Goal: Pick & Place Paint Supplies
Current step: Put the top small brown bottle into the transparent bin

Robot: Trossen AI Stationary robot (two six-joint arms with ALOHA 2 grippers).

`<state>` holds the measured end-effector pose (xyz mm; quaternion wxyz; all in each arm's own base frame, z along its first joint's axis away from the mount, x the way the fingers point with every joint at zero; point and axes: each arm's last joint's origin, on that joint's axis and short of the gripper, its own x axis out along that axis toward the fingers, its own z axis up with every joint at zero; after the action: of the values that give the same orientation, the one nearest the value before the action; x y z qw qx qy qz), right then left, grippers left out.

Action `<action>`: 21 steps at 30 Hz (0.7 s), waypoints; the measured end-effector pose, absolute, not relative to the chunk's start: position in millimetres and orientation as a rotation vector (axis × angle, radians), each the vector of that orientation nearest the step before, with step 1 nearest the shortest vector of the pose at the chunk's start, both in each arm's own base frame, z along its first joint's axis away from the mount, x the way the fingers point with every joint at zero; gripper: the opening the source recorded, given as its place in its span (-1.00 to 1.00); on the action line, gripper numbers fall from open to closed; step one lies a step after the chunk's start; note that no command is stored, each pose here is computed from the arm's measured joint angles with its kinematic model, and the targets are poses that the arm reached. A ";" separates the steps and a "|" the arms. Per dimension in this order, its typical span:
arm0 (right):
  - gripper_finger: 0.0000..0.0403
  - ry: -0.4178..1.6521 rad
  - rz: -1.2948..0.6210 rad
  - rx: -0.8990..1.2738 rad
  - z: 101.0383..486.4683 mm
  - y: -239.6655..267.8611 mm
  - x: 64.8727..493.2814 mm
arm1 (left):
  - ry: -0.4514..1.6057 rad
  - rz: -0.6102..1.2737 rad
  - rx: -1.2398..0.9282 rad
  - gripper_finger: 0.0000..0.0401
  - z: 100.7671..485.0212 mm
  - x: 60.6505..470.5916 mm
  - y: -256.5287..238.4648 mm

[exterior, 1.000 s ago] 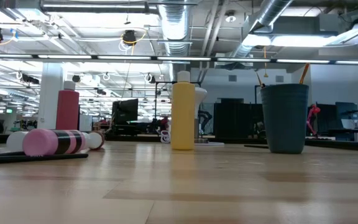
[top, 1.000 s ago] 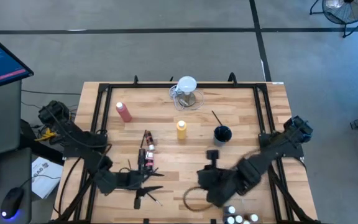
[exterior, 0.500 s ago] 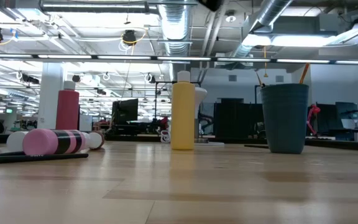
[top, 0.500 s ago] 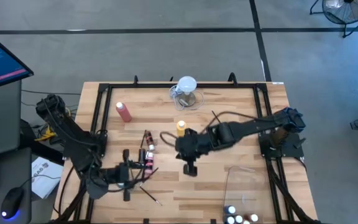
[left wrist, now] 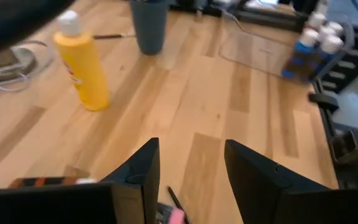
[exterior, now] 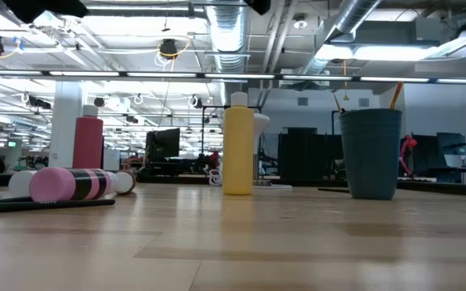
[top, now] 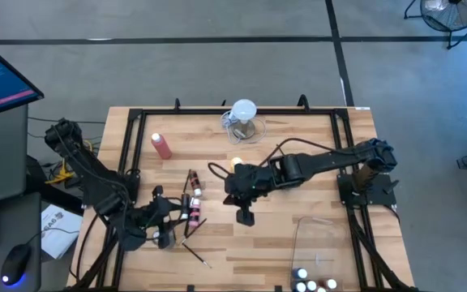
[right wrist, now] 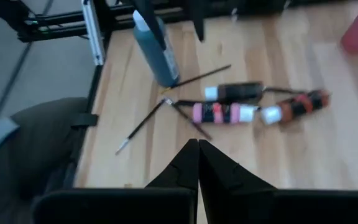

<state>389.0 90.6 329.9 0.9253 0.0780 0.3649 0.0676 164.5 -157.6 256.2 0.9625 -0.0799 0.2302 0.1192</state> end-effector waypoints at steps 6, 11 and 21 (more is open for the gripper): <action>-1.00 0.663 0.117 -0.008 334.2 132.7 380.1 | 0.458 0.326 -0.150 -0.30 254.3 177.1 -145.4; -1.00 0.568 0.091 -0.163 339.2 174.1 365.5 | 0.497 0.389 -0.106 -0.30 250.6 193.2 -127.9; -1.00 0.402 0.066 -0.151 322.8 175.3 327.2 | 0.727 0.312 -0.185 -0.30 245.4 223.8 -72.1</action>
<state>327.2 175.3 322.8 0.9765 -0.0751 0.1994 0.0325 223.8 -72.1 245.4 0.9187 -0.0898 0.3534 0.1519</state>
